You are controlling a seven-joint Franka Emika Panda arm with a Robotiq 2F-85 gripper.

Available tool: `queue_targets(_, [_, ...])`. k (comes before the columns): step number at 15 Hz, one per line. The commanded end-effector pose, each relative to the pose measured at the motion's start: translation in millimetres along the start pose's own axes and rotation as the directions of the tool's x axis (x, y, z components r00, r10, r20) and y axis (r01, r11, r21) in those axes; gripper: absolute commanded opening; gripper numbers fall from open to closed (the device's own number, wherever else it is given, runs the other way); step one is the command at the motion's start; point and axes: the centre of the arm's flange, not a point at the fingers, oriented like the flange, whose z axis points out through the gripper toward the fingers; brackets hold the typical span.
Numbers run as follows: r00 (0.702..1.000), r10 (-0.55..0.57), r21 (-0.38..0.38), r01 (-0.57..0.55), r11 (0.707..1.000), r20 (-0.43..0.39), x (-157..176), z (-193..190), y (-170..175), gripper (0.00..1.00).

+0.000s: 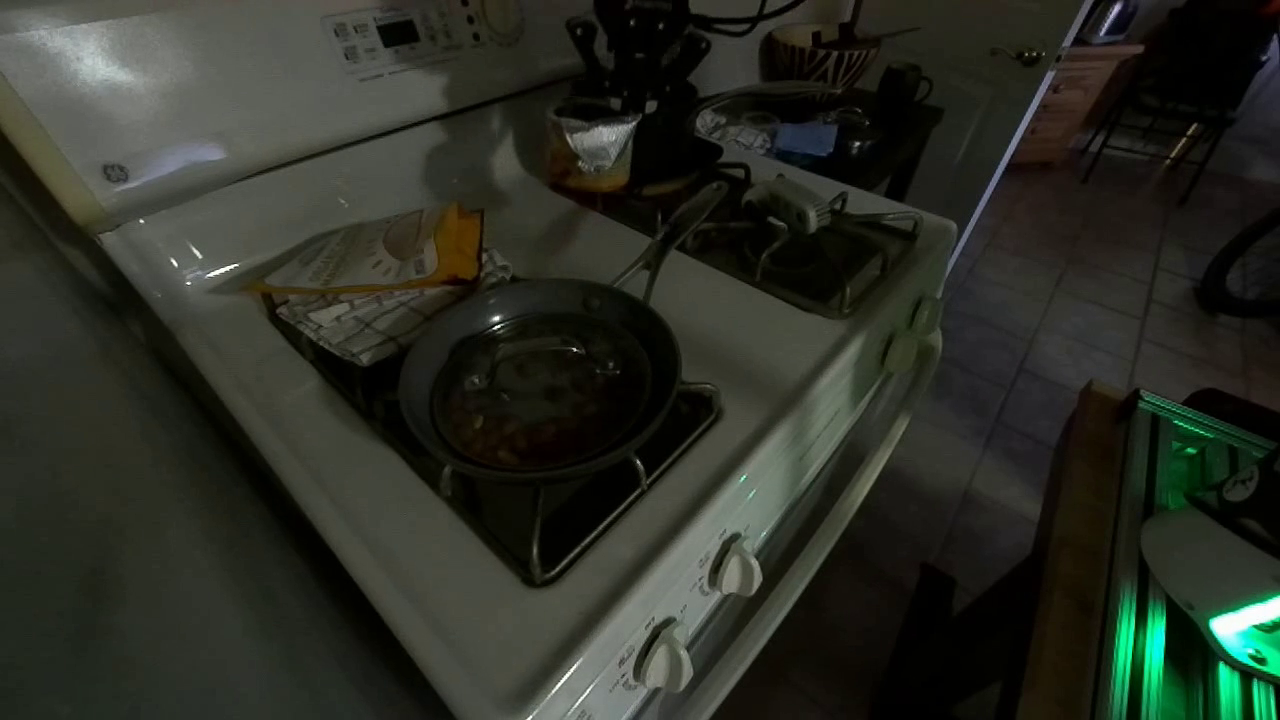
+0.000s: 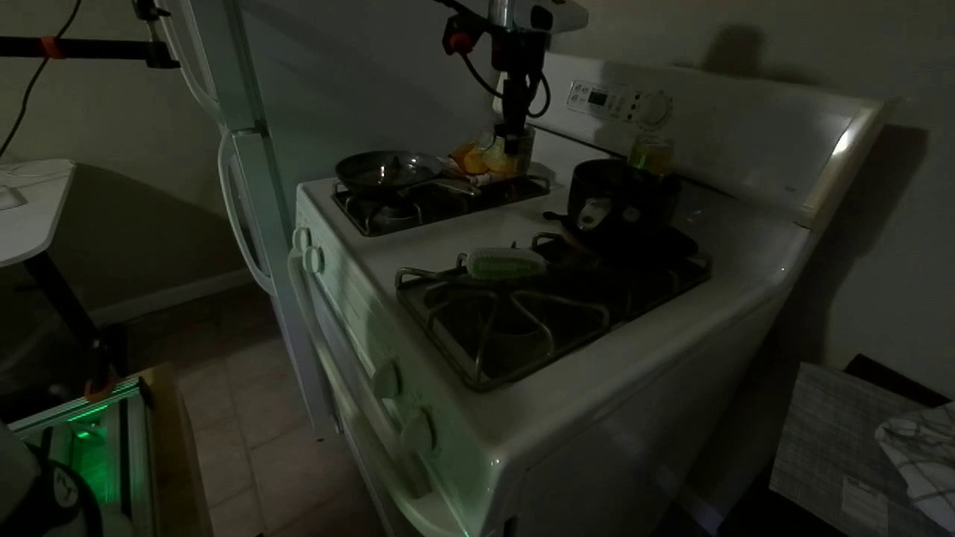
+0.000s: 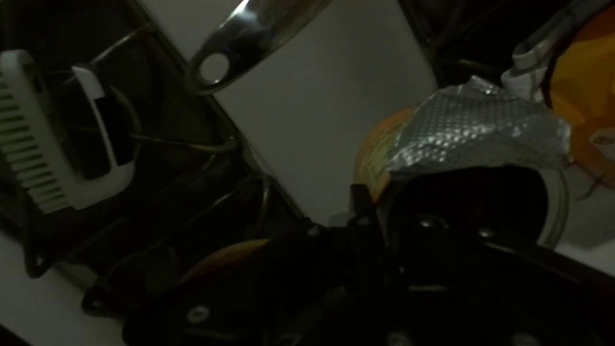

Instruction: Put the can inside the pot to the right

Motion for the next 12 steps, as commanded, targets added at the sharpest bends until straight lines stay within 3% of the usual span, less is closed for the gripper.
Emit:
queue_targets(1, [0.994, 0.106, 0.008, -0.106, 0.994, -0.036, 18, -49, 25, 0.03])
queue_targets(5, [0.966, 0.24, 0.032, -0.238, 0.971, -0.094, 48, -72, 38, 0.03])
queue_targets(8, [0.944, 0.319, 0.038, -0.317, 0.948, -0.087, 67, -68, 35, 0.03])
queue_targets(9, [0.942, 0.331, 0.033, -0.329, 0.944, -0.06, 70, -66, 34, 0.03])
queue_targets(10, [0.958, 0.275, 0.045, -0.272, 0.961, -0.087, 56, -67, 46, 0.11])
queue_targets(12, [0.953, 0.293, 0.034, -0.291, 0.956, -0.077, 61, -61, 43, 0.11])
